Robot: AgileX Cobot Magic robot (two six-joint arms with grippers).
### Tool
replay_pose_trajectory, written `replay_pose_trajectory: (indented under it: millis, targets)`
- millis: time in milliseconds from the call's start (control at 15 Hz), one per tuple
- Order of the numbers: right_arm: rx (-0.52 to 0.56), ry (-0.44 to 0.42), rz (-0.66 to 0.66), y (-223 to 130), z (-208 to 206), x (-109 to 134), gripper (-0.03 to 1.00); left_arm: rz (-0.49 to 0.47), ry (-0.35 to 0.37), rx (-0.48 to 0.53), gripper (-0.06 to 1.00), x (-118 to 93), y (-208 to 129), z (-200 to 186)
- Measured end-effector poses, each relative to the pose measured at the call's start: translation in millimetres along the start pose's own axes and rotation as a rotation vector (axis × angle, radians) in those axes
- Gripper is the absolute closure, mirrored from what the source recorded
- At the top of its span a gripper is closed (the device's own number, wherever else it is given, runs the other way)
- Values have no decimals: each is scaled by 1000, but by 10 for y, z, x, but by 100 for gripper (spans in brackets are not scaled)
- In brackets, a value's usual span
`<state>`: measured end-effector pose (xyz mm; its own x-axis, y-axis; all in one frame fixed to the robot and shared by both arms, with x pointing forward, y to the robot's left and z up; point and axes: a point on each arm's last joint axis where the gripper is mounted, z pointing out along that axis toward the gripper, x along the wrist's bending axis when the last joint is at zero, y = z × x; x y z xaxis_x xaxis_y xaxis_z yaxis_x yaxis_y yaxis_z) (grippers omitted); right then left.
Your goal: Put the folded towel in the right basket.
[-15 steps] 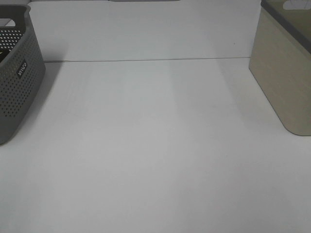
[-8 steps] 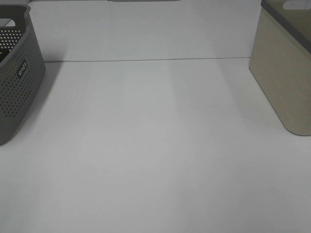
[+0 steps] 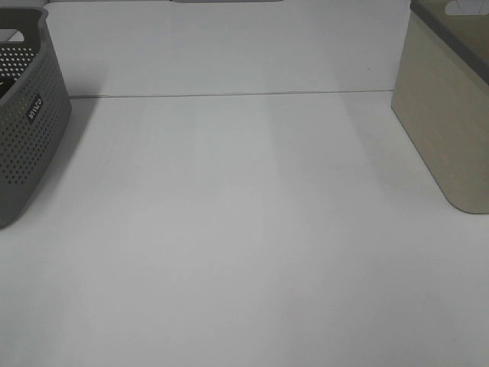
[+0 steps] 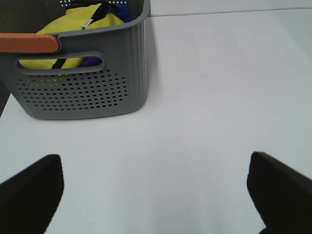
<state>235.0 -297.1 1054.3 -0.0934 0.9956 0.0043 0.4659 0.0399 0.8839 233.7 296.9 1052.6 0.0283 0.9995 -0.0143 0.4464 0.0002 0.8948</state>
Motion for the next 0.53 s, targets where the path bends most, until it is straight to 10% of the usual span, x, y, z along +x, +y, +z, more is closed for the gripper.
replay_pose_trajectory:
  millis: [533]
  targets:
    - [-21,0,0,-20,-25,1,28,0,0,0,-3,0,0,0]
